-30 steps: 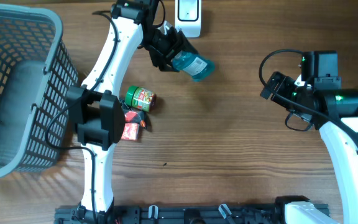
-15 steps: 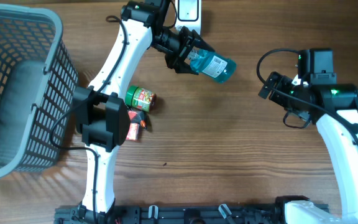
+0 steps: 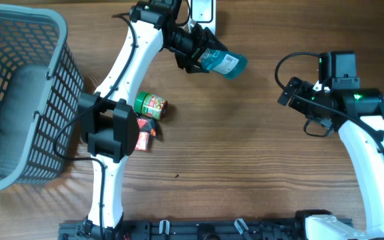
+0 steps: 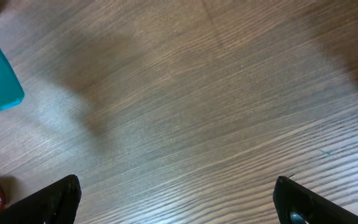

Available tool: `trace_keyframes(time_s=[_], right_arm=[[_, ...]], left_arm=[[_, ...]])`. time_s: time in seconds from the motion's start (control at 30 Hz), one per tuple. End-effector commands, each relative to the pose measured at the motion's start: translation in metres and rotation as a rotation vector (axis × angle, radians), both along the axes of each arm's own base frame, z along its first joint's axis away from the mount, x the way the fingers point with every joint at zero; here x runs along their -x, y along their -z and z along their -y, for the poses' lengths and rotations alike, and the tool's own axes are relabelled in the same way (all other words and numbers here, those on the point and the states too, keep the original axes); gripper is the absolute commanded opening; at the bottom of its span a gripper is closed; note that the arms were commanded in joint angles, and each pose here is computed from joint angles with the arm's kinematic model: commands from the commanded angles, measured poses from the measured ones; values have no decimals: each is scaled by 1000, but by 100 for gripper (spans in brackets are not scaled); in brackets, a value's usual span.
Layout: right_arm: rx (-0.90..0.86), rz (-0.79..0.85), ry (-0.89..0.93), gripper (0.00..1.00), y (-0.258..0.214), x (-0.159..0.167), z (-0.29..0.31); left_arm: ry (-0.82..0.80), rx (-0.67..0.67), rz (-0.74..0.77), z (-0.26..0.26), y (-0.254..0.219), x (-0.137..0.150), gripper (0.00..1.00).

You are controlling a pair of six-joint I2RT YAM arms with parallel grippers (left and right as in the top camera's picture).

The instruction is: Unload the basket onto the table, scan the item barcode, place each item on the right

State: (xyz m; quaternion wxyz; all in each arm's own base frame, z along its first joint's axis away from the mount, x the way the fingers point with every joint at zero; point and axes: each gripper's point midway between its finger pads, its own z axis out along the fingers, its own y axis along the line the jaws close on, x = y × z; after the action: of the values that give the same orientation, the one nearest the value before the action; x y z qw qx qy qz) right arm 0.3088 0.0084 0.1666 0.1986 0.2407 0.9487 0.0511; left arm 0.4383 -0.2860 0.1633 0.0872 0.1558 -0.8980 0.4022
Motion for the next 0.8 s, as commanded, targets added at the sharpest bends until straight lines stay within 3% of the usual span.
trace_keyframes(time_s=[0.0, 0.43, 0.53, 0.77], right_arm=[[43, -4, 1, 100, 5, -2, 6], [68, 38, 14, 100, 2, -12, 10], [84, 61, 23, 100, -1, -17, 13], [92, 82, 29, 100, -4, -22, 15]], left_arm=[[41, -99, 251, -12, -20, -17, 20], [56, -511, 668, -24, -12, -70, 20], [25, -633, 777, -27, -27, -81, 21], [-55, -778, 956, -39, -78, -91, 23]])
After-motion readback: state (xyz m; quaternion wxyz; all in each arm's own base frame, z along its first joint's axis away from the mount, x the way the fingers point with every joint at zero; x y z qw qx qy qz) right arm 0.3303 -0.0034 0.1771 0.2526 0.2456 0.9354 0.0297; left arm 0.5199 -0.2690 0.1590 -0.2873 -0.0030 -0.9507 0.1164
